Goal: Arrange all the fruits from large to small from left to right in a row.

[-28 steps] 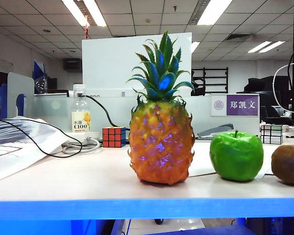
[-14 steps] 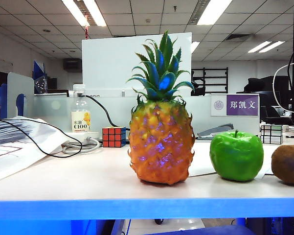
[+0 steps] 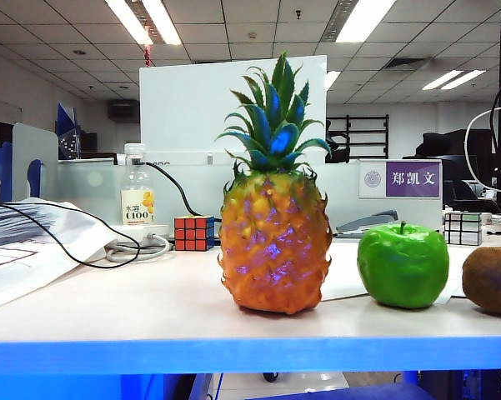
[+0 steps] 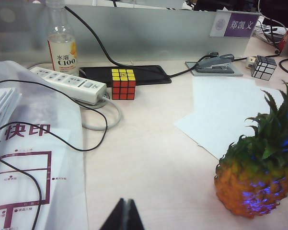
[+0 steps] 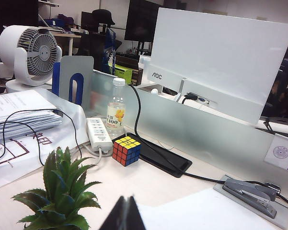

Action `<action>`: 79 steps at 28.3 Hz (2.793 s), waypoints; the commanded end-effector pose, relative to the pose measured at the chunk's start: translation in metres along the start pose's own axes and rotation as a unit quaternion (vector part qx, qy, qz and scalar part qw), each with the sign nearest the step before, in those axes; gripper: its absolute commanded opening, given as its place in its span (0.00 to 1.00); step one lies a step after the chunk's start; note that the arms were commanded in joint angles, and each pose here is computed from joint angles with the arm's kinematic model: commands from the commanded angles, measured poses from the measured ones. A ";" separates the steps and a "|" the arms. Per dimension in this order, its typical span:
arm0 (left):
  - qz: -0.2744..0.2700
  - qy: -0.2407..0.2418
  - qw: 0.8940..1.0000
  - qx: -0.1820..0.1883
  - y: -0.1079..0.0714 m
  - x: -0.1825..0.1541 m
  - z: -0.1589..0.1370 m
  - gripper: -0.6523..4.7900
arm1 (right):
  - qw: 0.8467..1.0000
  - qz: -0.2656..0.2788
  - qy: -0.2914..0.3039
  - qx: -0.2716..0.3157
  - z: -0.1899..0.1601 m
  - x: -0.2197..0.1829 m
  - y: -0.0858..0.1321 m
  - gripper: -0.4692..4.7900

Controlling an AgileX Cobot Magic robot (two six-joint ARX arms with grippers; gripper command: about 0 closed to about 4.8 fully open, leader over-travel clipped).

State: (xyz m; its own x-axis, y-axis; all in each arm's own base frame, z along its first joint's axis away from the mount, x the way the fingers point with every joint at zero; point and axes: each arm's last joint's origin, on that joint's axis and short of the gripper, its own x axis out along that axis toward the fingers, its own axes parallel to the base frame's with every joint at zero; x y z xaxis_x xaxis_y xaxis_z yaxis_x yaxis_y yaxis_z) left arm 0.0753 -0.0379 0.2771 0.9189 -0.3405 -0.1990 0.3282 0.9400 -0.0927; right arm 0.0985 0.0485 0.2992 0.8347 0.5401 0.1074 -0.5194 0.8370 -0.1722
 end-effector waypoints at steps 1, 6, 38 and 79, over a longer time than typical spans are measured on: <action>-0.003 -0.007 1.000 -0.003 0.000 -0.001 0.002 0.11 | 1.000 0.000 -0.007 0.000 0.002 0.000 0.000 0.09; 0.035 -0.010 0.997 0.071 0.002 -0.001 0.003 0.11 | 1.000 0.000 -0.007 0.000 0.002 0.000 0.000 0.09; 0.181 -0.113 0.977 -0.004 0.042 0.026 -0.091 0.11 | 1.000 0.000 -0.007 0.000 0.002 0.000 0.000 0.09; 0.235 -0.095 0.967 0.016 0.059 0.028 -0.106 0.11 | 1.000 0.000 -0.007 0.000 0.002 0.000 0.000 0.09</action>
State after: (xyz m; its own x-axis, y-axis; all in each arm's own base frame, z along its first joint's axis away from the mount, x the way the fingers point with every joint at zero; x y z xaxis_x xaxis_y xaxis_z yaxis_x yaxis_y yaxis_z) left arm 0.0969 0.0063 0.1612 0.9863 0.1588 -0.0455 -0.1594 0.9871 -0.0112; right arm 0.0981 0.0484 0.2993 0.8342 0.5407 0.1088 -0.5198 0.8367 -0.1725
